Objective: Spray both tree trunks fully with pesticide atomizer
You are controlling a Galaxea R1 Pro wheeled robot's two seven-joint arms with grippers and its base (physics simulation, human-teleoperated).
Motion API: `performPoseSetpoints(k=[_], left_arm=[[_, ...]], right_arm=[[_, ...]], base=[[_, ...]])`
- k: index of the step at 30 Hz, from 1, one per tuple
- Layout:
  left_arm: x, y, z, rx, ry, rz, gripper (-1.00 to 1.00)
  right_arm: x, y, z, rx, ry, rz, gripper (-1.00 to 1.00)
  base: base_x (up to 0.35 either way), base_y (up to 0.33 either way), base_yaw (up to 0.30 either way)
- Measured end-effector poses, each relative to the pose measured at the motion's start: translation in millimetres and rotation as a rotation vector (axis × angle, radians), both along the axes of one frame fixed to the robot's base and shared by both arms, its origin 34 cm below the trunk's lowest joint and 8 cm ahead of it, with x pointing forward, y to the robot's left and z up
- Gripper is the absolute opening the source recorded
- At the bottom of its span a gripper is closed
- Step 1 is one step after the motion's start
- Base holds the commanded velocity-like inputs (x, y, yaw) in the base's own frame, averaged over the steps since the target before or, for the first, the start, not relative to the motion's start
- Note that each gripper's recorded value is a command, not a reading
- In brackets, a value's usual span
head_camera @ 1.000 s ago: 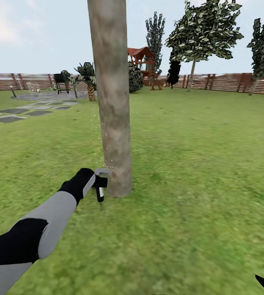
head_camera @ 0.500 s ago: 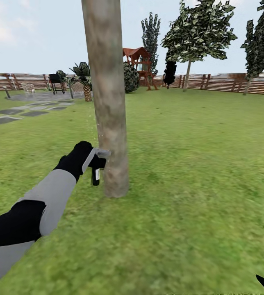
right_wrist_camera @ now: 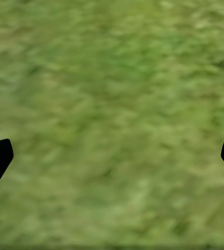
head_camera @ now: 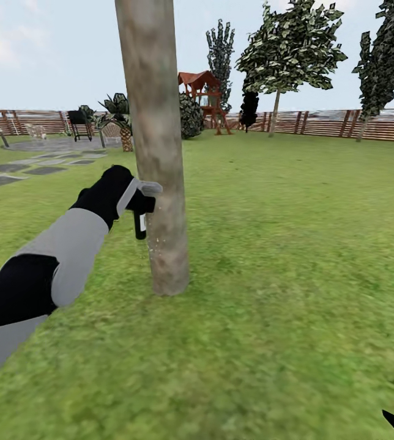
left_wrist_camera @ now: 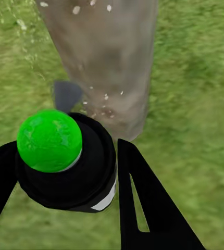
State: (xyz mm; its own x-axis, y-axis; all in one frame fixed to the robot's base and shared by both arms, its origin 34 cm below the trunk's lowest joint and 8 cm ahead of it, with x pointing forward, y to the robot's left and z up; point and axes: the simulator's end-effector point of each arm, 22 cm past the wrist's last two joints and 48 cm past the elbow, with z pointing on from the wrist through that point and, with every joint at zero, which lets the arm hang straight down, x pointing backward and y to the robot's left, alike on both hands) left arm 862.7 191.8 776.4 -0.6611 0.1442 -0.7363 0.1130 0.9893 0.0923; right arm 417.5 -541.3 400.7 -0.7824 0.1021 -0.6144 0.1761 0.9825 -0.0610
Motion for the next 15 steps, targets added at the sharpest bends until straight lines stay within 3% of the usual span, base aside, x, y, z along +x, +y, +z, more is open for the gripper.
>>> performPoseSetpoints(k=[10,15], left_arm=[[9.2,1.5,65.7,0.008,-0.085,0.002,-1.0],[10.2,3.1,103.5,0.015,-0.102,0.006,-1.0]], right_arm=[[-0.2,-1.1,0.5,-0.001,0.0,-0.002,1.0],[0.0,-0.9,0.9,-0.001,-0.002,-0.001,1.0]], base=[[0.0,0.0,0.0],[0.0,0.0,-0.143]])
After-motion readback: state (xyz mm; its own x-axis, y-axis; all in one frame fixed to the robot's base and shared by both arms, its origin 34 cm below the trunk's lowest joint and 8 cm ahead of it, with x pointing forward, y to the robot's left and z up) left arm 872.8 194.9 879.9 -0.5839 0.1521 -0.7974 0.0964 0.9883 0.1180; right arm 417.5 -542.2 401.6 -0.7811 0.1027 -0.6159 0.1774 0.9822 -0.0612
